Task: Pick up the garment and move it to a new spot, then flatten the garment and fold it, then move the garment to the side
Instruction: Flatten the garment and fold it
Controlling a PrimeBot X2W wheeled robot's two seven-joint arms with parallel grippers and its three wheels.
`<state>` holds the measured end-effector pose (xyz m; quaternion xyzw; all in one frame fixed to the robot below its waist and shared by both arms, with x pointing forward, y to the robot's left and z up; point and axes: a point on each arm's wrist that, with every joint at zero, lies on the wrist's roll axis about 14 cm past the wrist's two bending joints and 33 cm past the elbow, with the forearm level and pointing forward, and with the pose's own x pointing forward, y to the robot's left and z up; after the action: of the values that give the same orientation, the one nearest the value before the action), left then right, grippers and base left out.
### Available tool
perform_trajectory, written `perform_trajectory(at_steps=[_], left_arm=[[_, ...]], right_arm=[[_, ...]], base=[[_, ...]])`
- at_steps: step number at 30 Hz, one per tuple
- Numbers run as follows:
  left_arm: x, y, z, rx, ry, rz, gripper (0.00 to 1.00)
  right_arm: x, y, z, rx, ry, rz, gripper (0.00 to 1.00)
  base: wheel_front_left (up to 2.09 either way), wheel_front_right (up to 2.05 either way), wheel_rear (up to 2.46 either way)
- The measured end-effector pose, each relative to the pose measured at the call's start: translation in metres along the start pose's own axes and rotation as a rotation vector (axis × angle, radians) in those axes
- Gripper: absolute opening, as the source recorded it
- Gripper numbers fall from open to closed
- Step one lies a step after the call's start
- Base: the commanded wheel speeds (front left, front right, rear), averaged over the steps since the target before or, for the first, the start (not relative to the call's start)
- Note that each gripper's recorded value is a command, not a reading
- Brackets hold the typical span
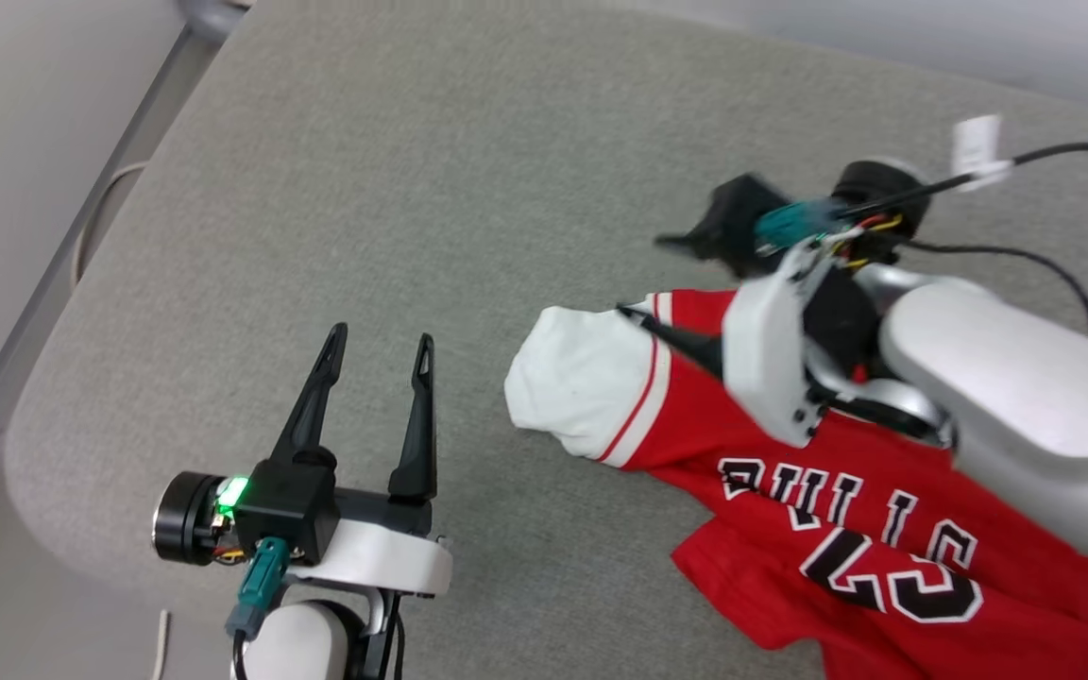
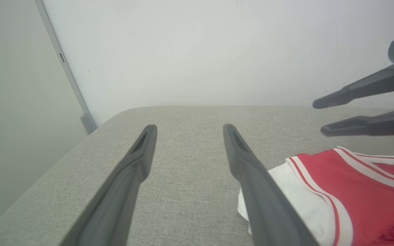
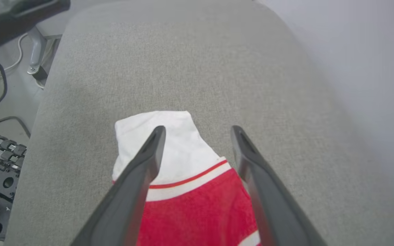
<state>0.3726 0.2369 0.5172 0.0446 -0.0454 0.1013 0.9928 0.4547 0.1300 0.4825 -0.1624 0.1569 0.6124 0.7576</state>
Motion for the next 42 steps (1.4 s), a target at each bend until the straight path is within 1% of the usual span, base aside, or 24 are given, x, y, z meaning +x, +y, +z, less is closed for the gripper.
perform_trajectory(at_steps=[4, 9, 17, 24, 26, 29, 31, 35, 37, 39, 42], left_arm=[[-0.004, -0.007, 0.005, -0.004, -0.018, -0.031, 1.0], [-0.008, -0.011, 0.012, -0.005, -0.043, -0.062, 1.0], [-0.014, -0.019, 0.021, -0.005, -0.073, -0.107, 1.0], [-0.018, -0.025, 0.026, -0.009, -0.091, -0.131, 1.0], [-0.018, -0.026, 0.028, -0.009, -0.096, -0.134, 1.0], [-0.018, -0.027, 0.027, -0.009, -0.095, -0.137, 1.0], [-0.017, -0.027, 0.026, -0.009, -0.092, -0.138, 1.0], [-0.016, -0.028, 0.024, -0.008, -0.085, -0.14, 1.0], [-0.015, -0.029, 0.022, -0.01, -0.079, -0.141, 1.0], [-0.014, -0.03, 0.02, -0.013, -0.074, -0.14, 1.0], [-0.011, -0.03, 0.017, -0.014, -0.064, -0.137, 1.0]], right_arm=[[-0.038, -0.029, 0.016, 0.011, -0.124, -0.124, 1.0], [-0.093, -0.057, 0.019, 0.038, -0.238, -0.294, 1.0], [-0.182, -0.085, 0.004, 0.09, -0.372, -0.578, 1.0], [-0.248, -0.089, -0.029, 0.15, -0.386, -0.801, 1.0], [-0.264, -0.09, -0.031, 0.152, -0.386, -0.852, 1.0], [-0.291, -0.096, -0.024, 0.132, -0.385, -0.93, 1.0], [-0.304, -0.099, -0.024, 0.13, -0.344, -0.96, 1.0], [-0.321, -0.105, -0.042, 0.189, -0.18, -0.982, 1.0], [-0.326, -0.105, -0.06, 0.238, -0.052, -0.966, 1.0], [-0.327, -0.1, -0.087, 0.304, 0.101, -0.931, 1.0], [-0.33, -0.089, -0.129, 0.432, 0.306, -0.882, 1.0]], base=[[0.0, 0.0, 0.0], [0.0, 0.0, 0.0], [0.0, 0.0, 0.0], [0.0, 0.0, 0.0], [0.0, 0.0, 0.0], [0.0, 0.0, 0.0], [0.0, 0.0, 0.0], [0.0, 0.0, 0.0], [0.0, 0.0, 0.0], [0.0, 0.0, 0.0], [0.0, 0.0, 0.0]])
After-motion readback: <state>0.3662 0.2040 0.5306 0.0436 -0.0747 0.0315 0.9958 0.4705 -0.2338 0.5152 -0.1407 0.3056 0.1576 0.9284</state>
